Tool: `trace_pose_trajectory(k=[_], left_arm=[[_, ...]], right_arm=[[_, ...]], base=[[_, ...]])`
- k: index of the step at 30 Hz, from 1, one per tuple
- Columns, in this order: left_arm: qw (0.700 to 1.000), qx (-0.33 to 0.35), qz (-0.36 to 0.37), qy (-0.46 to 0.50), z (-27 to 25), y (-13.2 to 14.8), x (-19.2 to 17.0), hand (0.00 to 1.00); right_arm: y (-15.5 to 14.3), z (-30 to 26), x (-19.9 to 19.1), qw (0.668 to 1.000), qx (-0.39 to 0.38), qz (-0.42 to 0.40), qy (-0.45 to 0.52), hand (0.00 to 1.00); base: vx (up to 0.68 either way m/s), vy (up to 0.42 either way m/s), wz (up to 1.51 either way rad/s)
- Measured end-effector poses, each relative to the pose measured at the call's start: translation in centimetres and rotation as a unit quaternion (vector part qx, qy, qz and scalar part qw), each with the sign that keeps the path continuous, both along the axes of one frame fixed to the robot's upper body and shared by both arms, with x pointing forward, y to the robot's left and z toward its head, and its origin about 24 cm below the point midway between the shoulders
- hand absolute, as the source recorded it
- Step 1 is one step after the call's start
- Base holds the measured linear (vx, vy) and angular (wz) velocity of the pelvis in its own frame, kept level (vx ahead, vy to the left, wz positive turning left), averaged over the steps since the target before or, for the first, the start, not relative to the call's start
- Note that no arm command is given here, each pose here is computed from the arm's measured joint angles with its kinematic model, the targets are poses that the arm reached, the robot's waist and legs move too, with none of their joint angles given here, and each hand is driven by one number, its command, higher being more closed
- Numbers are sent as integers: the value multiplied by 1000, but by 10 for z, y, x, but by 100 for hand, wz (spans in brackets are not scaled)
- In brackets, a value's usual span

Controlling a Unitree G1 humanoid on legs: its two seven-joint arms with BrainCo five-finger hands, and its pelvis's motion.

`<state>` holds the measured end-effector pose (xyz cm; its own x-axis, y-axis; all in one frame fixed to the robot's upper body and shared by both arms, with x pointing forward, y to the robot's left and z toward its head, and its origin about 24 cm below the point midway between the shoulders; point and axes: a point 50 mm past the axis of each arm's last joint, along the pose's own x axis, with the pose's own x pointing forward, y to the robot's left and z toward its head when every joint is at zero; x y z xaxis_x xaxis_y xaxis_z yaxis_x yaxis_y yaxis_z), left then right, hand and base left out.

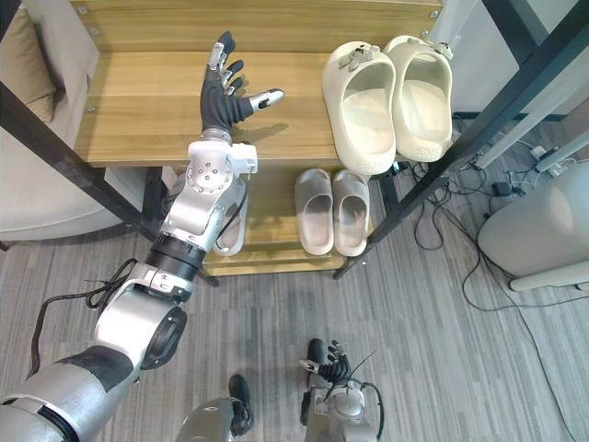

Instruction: Organize the slippers on the shoe rack

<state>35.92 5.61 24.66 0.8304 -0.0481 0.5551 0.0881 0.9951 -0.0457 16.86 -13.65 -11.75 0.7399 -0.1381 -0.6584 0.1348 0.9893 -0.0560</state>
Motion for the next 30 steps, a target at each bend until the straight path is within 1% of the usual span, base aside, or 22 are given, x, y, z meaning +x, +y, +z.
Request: trace_pose_trajectory(k=[2,4,8,9,10,13,16,17,20,23,30], left_arm=[[998,-17,-55,-28,-7,-12,-23,0],[995,-25,-92,-36,-12,-20,-35,0],[975,-64,-211,-40,-25,-37,-66,0],[962,-77,-260,-27,-33,-45,-78,0],[960,-77,-270,-25,-35,-47,-80,0],[928,-85,-363,-4,-47,-65,-101,0],[901,-87,-425,25,-62,-75,-113,0],[888,-85,-451,43,-70,-80,-118,0],[867,-69,-488,68,-81,-88,-127,0],[855,-43,-510,87,-92,-94,-132,0],[863,0,-482,151,-124,-95,-119,0]], right_arm=[[-1,-1,-2,1000,2,0,3,0],[-1,-2,-4,1000,3,0,6,0],[0,-5,-7,1000,8,7,15,0],[1,-6,-9,1000,10,9,22,0],[1,-7,-9,1000,10,10,24,0],[1,-12,-15,999,12,15,43,0],[2,-19,-24,997,14,20,68,0],[2,-22,-28,996,15,24,80,0],[3,-26,-31,995,17,31,94,0],[6,-28,-30,994,16,45,103,0],[6,-29,-27,992,10,54,109,0]], base=[[-5,-5,15],[-1,-2,11],[1,-8,8],[-3,-19,9],[-10,-29,15],[1,-16,13],[-1,-20,5],[7,-24,4],[-5,-18,6],[-34,-20,11],[-42,-11,-1]])
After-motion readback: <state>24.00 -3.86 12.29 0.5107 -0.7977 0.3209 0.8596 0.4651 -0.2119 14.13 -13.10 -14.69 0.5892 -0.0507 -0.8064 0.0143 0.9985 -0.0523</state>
